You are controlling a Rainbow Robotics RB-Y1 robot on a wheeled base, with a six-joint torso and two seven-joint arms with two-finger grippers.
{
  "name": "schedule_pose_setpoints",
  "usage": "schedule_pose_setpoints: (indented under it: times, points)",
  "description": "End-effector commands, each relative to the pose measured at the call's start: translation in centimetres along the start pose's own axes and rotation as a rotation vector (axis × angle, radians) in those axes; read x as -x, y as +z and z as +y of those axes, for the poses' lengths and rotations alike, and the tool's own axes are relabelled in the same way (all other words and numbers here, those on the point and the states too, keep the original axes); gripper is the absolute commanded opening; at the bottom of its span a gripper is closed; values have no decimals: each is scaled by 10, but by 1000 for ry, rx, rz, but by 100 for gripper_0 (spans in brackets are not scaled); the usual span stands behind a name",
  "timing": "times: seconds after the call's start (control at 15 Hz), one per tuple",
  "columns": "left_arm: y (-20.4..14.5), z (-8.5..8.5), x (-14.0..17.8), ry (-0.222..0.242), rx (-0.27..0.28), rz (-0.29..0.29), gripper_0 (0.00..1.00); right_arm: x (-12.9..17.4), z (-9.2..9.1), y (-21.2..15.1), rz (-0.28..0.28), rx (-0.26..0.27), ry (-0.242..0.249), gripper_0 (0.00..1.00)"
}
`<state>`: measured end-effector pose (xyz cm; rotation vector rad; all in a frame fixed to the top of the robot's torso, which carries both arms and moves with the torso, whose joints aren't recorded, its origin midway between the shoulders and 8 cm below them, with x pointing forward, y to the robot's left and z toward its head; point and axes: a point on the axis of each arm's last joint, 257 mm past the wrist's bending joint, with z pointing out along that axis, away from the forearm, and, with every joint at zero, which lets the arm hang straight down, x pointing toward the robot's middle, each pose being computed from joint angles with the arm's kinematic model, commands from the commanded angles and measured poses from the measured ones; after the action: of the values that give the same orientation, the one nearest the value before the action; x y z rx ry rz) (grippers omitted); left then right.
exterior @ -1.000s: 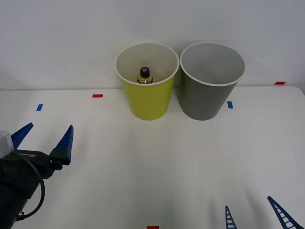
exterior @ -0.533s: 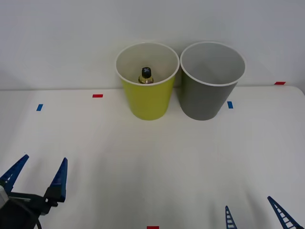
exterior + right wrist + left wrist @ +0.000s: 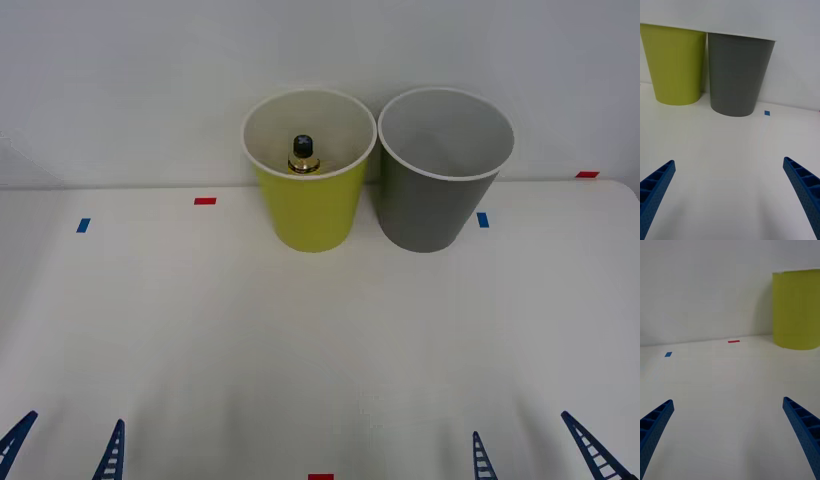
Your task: Put cans in the gray bin and PET bottles in the light green bin.
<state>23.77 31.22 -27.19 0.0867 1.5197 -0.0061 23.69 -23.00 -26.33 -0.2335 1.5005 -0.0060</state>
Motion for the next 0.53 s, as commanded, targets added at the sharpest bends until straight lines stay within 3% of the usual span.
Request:
schedule_pose_setpoints:
  times: [0.07, 0.2, 0.53]
  points:
    - [-12, 2, -3, 45, 21, 8, 100, 0, 0, 0, 0, 0, 0, 100]
    - [-21, 6, -5, 109, 59, 20, 100, 0, 0, 0, 0, 0, 0, 100]
    - [-43, 13, -25, 112, 117, 48, 100, 0, 0, 0, 0, 0, 0, 100]
